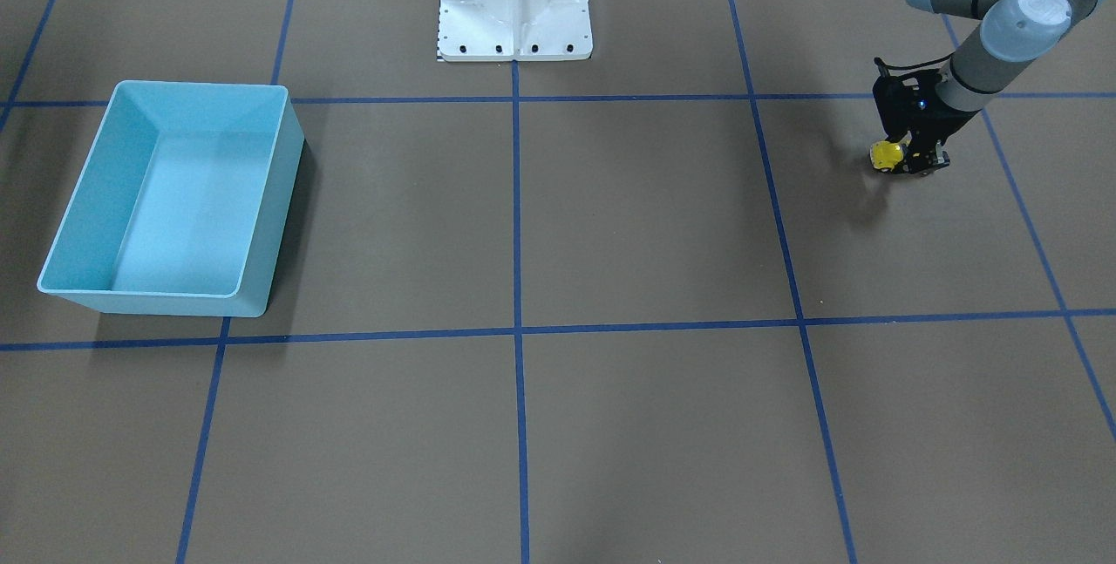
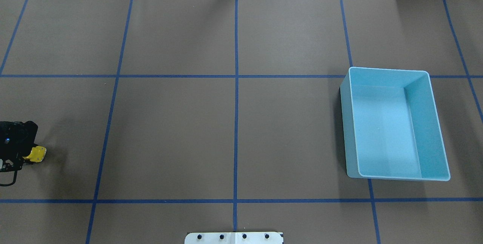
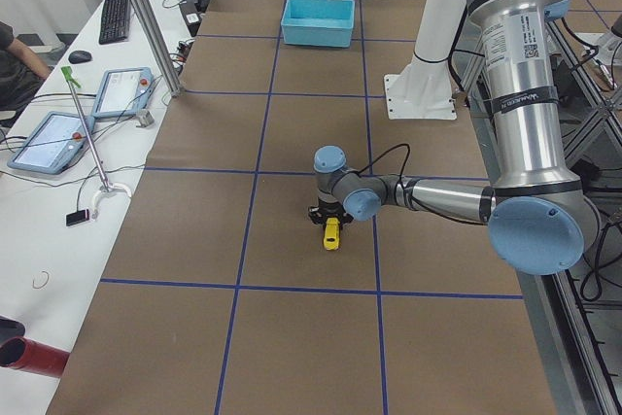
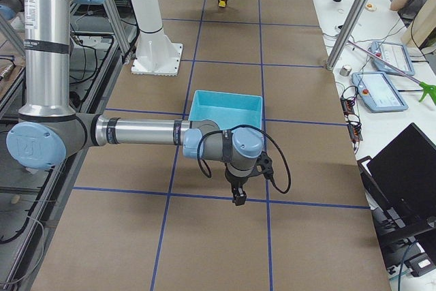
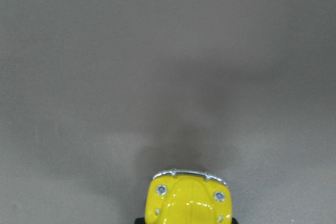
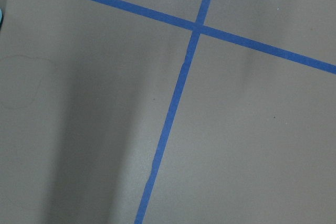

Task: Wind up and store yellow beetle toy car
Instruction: 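Pull the car farther back toward the table edge with the left gripper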

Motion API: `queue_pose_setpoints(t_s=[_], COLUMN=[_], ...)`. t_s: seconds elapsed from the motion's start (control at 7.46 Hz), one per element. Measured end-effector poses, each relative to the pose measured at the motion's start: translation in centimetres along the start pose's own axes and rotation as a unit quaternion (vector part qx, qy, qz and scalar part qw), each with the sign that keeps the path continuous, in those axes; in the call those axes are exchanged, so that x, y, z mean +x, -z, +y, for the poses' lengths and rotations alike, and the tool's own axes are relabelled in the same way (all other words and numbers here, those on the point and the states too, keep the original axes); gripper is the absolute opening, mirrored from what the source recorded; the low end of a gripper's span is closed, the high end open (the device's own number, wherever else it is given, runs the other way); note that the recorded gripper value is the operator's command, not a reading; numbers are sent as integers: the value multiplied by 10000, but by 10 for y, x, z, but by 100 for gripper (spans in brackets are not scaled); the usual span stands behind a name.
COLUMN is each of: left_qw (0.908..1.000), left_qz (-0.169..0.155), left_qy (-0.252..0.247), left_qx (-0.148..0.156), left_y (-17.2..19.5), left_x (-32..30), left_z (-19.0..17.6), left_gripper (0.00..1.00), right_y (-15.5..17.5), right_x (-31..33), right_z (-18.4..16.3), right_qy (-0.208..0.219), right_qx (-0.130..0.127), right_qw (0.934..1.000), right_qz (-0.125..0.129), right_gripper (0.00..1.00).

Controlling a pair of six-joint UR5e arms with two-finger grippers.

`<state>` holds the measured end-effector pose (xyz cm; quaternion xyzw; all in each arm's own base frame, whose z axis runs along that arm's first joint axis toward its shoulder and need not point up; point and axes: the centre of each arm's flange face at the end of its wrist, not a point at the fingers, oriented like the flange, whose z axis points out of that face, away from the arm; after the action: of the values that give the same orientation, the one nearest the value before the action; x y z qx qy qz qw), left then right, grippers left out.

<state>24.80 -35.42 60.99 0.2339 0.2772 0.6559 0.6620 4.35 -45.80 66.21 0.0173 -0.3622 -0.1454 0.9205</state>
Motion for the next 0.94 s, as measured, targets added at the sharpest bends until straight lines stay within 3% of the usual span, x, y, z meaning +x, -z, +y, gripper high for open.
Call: queue_pose_setpoints(t_s=[0.94], left_qw=[9999], left_qz=[66], left_qy=[-36], left_qx=[114], left_y=[3], left_x=[-3], left_z=[19], left_gripper=[0], right_y=[-4], right_x=[2], right_z=[6], right_qy=[-33], right_qx=[-38], right_qw=[10000], right_qz=[-13], right_gripper=[100])
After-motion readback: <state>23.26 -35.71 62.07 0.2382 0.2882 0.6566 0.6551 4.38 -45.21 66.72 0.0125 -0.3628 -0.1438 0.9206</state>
